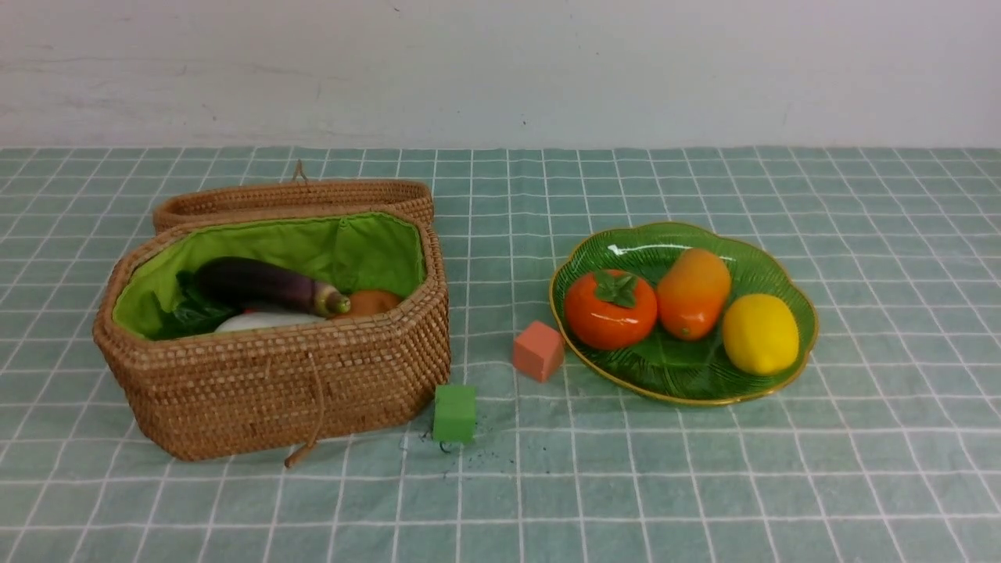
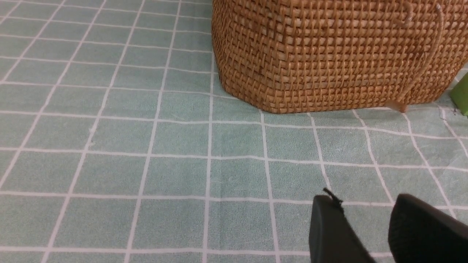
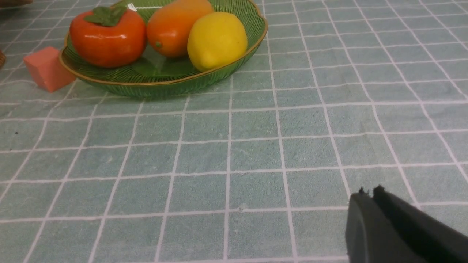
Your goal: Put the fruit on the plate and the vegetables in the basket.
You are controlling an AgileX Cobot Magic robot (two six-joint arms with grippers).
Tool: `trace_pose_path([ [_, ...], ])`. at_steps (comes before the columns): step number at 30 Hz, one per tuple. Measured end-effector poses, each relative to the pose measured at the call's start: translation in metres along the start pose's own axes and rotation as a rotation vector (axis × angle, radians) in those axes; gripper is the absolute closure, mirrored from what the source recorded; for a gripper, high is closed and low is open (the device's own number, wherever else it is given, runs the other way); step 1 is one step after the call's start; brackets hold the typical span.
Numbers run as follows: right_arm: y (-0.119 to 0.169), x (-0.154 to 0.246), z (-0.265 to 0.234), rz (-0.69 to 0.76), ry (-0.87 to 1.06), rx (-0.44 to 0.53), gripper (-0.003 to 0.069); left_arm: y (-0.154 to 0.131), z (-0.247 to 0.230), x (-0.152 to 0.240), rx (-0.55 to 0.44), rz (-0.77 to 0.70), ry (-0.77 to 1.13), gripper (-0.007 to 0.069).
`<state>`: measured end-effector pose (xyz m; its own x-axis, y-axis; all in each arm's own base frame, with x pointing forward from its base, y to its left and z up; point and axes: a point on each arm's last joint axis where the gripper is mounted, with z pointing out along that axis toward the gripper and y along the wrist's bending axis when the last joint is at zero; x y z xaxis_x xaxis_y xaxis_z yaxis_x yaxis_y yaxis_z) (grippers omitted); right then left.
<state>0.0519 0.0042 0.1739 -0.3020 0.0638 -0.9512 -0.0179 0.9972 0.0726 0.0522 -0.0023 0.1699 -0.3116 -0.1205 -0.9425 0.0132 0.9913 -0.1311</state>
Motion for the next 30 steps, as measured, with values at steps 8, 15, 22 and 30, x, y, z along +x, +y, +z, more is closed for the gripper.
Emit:
trace_pose_path([
  [8,0.0,-0.0001,0.0,0.0,-0.001,0.0,0.0624,0.0,0.0,0.0,0.0,0.0,0.0,0.0388],
  [15,0.0,-0.0001,0.0,0.0,-0.001,0.0,0.0617,0.0,0.0,0.0,0.0,0.0,0.0,0.0386],
  [22,0.0,-0.0002,0.0,0.0,-0.002,0.0,0.0609,0.0,0.0,0.0,0.0,0.0,0.0,0.0386],
  [30,0.0,-0.0001,0.0,0.0,-0.002,0.0,0.0599,0.0,0.0,0.0,0.0,0.0,0.0,0.0386],
])
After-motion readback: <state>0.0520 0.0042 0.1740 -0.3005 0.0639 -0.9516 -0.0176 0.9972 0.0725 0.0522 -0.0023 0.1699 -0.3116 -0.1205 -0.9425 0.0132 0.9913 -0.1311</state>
